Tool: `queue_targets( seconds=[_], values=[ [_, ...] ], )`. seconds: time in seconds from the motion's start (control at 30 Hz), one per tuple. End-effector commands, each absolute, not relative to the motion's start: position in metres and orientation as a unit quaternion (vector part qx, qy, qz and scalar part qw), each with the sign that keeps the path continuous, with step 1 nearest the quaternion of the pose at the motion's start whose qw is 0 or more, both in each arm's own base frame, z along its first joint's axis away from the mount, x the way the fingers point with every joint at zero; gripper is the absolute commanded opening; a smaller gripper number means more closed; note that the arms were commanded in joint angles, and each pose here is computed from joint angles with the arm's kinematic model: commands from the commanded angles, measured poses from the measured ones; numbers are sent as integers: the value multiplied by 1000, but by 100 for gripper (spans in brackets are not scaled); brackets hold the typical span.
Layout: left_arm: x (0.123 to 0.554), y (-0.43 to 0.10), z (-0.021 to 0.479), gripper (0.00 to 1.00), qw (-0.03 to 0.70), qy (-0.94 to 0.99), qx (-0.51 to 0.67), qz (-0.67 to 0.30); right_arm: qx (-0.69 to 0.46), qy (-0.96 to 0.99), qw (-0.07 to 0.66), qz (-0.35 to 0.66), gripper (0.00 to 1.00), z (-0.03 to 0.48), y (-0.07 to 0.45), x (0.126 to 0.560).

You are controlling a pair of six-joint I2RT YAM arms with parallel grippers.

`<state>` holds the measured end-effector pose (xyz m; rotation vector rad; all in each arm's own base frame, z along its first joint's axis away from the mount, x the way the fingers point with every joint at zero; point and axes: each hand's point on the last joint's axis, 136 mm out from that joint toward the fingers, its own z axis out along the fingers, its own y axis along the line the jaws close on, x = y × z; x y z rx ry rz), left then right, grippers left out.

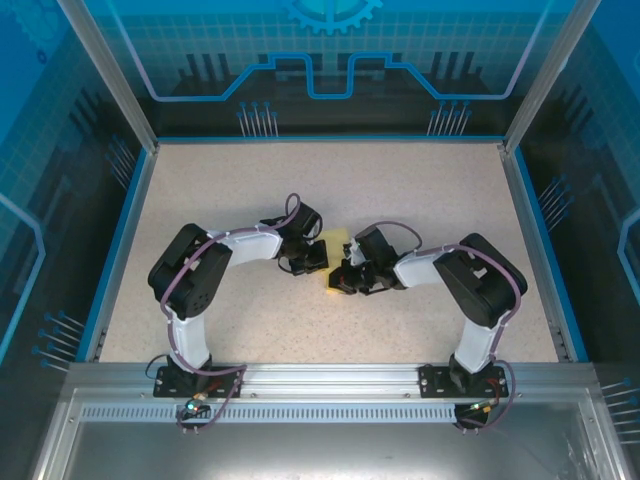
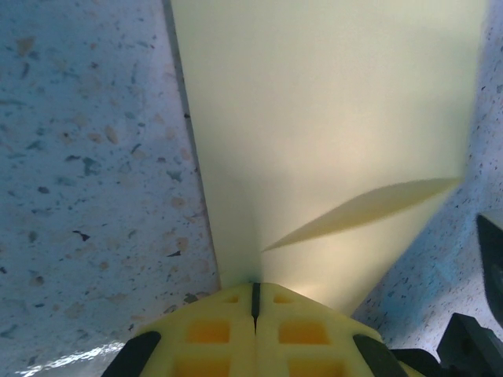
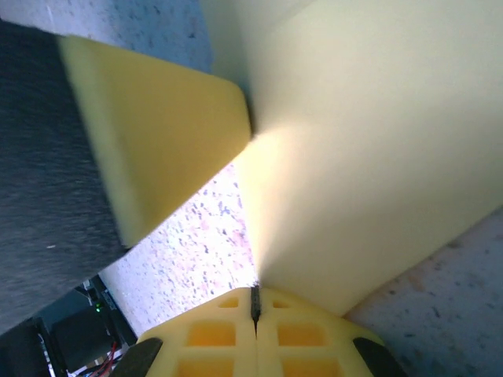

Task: Fold a paper plane with a square sheet of paper (pick it up from the middle)
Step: Third fold the triangle at the center of the table.

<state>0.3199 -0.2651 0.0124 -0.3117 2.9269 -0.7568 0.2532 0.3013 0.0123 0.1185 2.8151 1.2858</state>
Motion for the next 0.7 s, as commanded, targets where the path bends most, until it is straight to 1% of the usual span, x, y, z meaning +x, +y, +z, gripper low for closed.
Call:
queue_targets(
  seconds=[0.0, 0.23, 0.47, 0.57, 0.67],
  values=[
    [287, -227, -31, 0, 1, 981, -122, -151, 26, 916, -14, 401, 0, -2, 302, 233],
    [288, -226, -31, 0, 2, 981, -122, -150, 17, 919, -25, 393, 0, -3, 298, 221],
    [288, -226, -31, 0, 2, 981, -122, -150, -13, 918, -20, 395, 0, 10, 298, 212],
    [288, -226, -31, 0, 3, 981, -123, -149, -25, 919, -9, 393, 0, 18, 299, 216],
    [288, -226, -30, 0, 3, 981, -122, -150, -17, 919, 16, 394, 0, 28, 296, 231]
  ],
)
